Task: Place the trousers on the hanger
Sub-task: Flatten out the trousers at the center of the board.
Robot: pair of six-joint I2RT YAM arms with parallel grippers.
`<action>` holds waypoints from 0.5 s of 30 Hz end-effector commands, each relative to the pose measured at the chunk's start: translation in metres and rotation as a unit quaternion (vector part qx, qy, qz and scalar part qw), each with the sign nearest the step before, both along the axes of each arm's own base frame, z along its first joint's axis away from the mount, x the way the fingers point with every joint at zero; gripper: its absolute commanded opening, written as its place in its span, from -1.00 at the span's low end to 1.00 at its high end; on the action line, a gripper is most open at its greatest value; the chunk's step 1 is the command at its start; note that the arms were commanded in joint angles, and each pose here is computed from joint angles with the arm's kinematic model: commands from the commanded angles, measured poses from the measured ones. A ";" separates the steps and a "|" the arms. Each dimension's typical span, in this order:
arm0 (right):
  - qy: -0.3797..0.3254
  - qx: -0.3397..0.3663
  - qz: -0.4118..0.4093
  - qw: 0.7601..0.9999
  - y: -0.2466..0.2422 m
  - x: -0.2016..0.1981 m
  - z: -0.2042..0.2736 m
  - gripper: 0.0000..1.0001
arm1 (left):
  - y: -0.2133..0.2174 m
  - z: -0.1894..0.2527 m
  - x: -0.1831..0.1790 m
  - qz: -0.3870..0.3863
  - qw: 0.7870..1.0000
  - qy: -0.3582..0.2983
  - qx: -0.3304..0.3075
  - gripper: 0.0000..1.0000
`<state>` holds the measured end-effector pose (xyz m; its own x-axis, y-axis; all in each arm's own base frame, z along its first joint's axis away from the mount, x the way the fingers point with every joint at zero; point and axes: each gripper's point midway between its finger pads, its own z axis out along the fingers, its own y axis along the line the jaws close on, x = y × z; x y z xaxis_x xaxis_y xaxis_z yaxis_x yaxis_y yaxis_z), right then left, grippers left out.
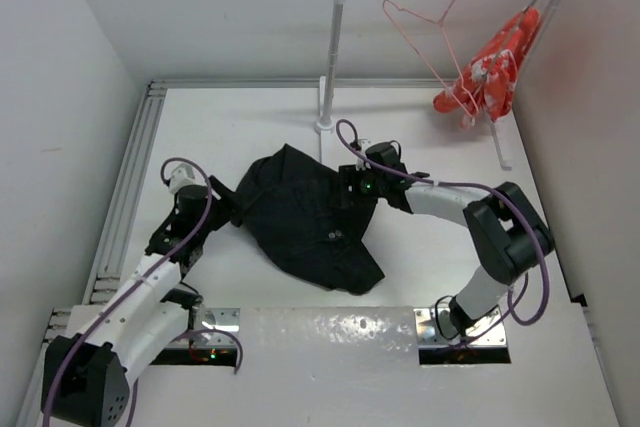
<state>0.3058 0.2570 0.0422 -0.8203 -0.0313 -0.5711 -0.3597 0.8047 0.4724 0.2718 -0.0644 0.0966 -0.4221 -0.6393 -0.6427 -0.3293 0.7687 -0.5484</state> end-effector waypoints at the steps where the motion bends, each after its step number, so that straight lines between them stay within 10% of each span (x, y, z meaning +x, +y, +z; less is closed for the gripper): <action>1: -0.022 0.029 0.014 0.999 0.018 0.017 0.007 0.22 | -0.005 0.018 -0.001 -0.019 1.000 -0.021 -0.009 0.40; 11: 0.021 0.096 0.034 0.995 0.039 0.006 -0.009 0.24 | -0.001 -0.024 -0.013 -0.006 0.999 0.029 -0.027 0.67; 15: 0.028 0.101 0.039 0.994 0.040 0.001 -0.011 -0.15 | -0.006 -0.027 -0.007 -0.013 0.999 0.014 -0.044 0.66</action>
<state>0.3014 0.2832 0.0122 -0.8711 -0.0109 -0.4911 -0.3454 0.7245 0.5965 0.2510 -0.0632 0.0554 -0.4968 -0.6538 -0.5707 -0.3811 0.7552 -0.5333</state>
